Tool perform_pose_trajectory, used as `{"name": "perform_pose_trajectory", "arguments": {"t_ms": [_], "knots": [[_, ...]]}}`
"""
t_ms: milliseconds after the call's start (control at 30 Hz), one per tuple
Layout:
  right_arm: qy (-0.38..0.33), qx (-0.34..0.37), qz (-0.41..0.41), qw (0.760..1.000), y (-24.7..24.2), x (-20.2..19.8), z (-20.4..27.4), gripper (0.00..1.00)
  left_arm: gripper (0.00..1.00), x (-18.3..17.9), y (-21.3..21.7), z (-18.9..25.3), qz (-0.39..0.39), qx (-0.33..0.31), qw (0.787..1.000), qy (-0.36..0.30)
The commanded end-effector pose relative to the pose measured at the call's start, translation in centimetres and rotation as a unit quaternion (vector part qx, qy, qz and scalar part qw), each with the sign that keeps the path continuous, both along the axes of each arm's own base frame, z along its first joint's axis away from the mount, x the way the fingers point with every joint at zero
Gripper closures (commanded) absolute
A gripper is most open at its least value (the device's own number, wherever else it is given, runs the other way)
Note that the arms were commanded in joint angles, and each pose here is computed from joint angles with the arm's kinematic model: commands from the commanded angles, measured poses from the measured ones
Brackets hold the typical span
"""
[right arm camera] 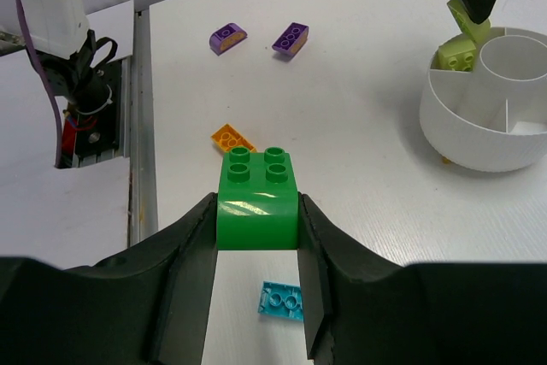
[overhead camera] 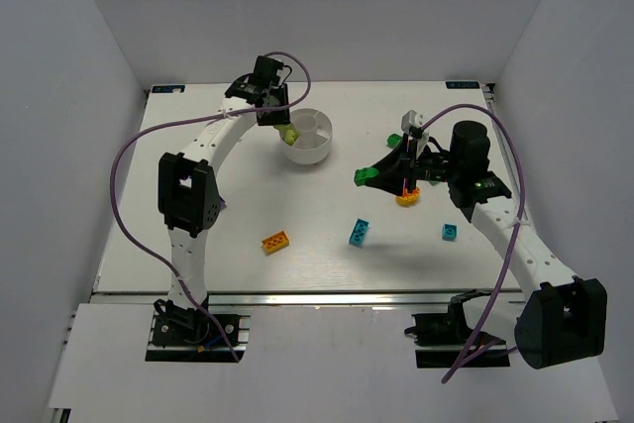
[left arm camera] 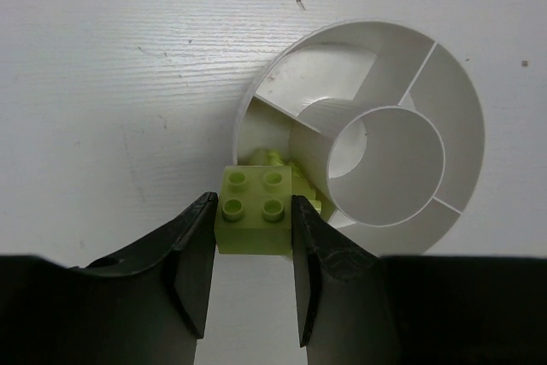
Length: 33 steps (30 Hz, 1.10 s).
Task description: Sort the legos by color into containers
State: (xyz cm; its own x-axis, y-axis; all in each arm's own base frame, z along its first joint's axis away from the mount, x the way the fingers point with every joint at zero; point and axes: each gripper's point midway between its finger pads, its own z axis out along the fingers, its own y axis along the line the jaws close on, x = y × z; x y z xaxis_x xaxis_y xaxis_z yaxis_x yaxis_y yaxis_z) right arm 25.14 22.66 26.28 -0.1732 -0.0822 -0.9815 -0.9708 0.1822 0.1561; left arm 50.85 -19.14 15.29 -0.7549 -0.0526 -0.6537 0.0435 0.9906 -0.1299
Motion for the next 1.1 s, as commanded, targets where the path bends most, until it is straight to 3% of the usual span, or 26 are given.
{"name": "perform_pose_trajectory", "arguments": {"t_ms": [0,567,700,1067], "knots": [[-0.024,0.007,0.008,1.0,-0.1,-0.3,0.6,1.0,1.0,0.0,-0.4,1.8,-0.009,-0.017,1.0,-0.01],[-0.019,0.008,0.012,1.0,-0.2,-0.3,0.3,1.0,1.0,0.6,-0.9,1.0,-0.018,-0.019,1.0,0.002],[-0.019,0.009,0.013,1.0,-0.1,-0.3,0.3,1.0,0.78,0.5,-0.8,0.5,-0.017,-0.015,1.0,0.008],[-0.019,0.01,0.013,1.0,-0.3,-0.3,0.3,1.0,0.36,0.8,-0.8,1.3,-0.015,-0.014,1.0,-0.004]]}}
